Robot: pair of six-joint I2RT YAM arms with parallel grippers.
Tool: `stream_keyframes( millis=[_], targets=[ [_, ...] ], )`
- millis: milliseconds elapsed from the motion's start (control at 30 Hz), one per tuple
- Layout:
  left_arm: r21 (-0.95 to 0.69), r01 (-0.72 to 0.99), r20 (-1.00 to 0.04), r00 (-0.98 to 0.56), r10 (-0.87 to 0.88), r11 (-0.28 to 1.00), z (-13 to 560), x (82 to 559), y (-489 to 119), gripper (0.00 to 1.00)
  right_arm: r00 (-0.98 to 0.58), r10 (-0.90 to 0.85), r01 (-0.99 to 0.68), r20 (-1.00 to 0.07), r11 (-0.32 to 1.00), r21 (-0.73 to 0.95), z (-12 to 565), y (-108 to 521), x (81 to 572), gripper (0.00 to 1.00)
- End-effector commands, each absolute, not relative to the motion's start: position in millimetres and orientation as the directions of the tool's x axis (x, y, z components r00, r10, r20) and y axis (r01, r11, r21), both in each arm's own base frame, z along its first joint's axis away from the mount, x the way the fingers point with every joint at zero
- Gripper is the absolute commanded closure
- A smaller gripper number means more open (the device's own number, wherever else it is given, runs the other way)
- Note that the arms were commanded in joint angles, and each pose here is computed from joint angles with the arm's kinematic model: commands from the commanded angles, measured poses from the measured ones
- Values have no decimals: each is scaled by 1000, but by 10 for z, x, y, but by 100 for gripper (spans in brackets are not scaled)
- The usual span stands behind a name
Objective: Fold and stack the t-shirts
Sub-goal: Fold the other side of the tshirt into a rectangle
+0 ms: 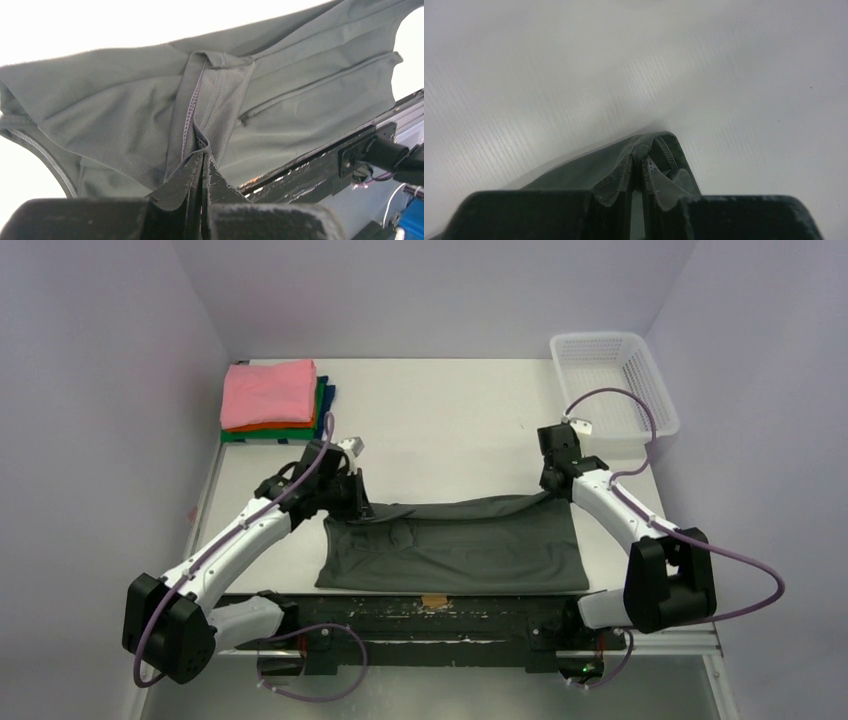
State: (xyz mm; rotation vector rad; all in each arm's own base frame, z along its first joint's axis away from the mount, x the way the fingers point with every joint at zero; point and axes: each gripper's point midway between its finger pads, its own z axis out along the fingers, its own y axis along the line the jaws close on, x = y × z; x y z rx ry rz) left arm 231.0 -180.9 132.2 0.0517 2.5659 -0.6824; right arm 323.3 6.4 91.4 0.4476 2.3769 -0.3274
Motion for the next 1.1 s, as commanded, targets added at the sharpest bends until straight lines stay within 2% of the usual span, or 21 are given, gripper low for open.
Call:
stream_keyframes(
  millis=[0, 100, 133, 167, 200, 300, 333, 367, 400, 433, 467, 567, 633, 700, 767, 833, 967, 1067],
  targets=[
    [-500, 95, -367, -923, -111, 861, 1111, 2024, -1854, 100, -705, 256, 406, -662, 910, -80, 918, 88, 3091, 89],
    [-499, 43, -295, -948, -123, 865, 926, 1860, -1848, 100, -726, 289, 433, -624, 897, -88, 822, 72, 2939, 86],
    [-494, 16, -259, -957, -129, 869, 861, 1791, -1826, 100, -732, 309, 450, -607, 889, -90, 777, 61, 2854, 80],
    [-477, -17, -216, -967, -136, 879, 792, 1706, -1784, 95, -727, 360, 499, -585, 862, -89, 723, 39, 2724, 58],
    [-460, -46, -178, -974, -143, 887, 745, 1621, -1739, 86, -719, 402, 551, -567, 827, -112, 684, -30, 2568, 49],
    [-443, -92, -108, -982, -154, 892, 753, 1333, -1627, 59, -679, 475, 662, -560, 726, -188, 725, -248, 2157, 33],
    [-438, -100, -85, -985, -152, 893, 779, 1241, -1593, 49, -661, 486, 688, -572, 697, -203, 784, -316, 2060, 25],
    [-448, -93, -86, -985, -147, 889, 861, 1176, -1574, 29, -632, 496, 713, -596, 673, -196, 874, -371, 2008, 22],
    [-457, -79, -97, -986, -138, 886, 962, 1158, -1568, 14, -603, 498, 727, -624, 665, -172, 971, -399, 2008, 19],
    [-456, -65, -116, -984, -132, 887, 1051, 1163, -1552, 5, -569, 500, 738, -652, 661, -137, 1072, -412, 2039, 15],
    [-452, -50, -149, -980, -131, 890, 1139, 1213, -1542, 1, -536, 498, 737, -682, 670, -90, 1180, -406, 2110, 13],
    [-469, 18, -268, -956, -123, 883, 1397, 1520, -1634, 0, -469, 477, 662, -743, 747, 61, 1514, -268, 2410, 12],
    [-492, 49, -322, -938, -129, 869, 1478, 1750, -1755, 0, -506, 408, 475, -760, 867, 149, 1645, 30, 2706, 10],
    [-521, 62, -342, -929, -142, 851, 1472, 1962, -1905, 0, -567, 376, 281, -733, 924, 257, 1642, 441, 2901, 9],
    [-552, 76, -324, -937, -129, 830, 1415, 2103, -2068, 0, -637, 327, 135, -698, 939, 317, 1598, 754, 3006, 8],
    [-563, 82, -298, -948, -111, 822, 1270, 2205, -2184, 0, -695, 304, 73, -651, 931, 357, 1479, 940, 3048, 8],
    [-540, 51, -211, -975, -76, 840, 853, 2362, -2315, 0, -747, 272, 87, -607, 945, 316, 1217, 918, 3014, 7],
    [-602, 58, -173, -983, -59, 797, 772, 2381, -2501, 0, -757, 257, 111, -600, 957, 269, 1134, 822, 2946, 7]
  ],
)
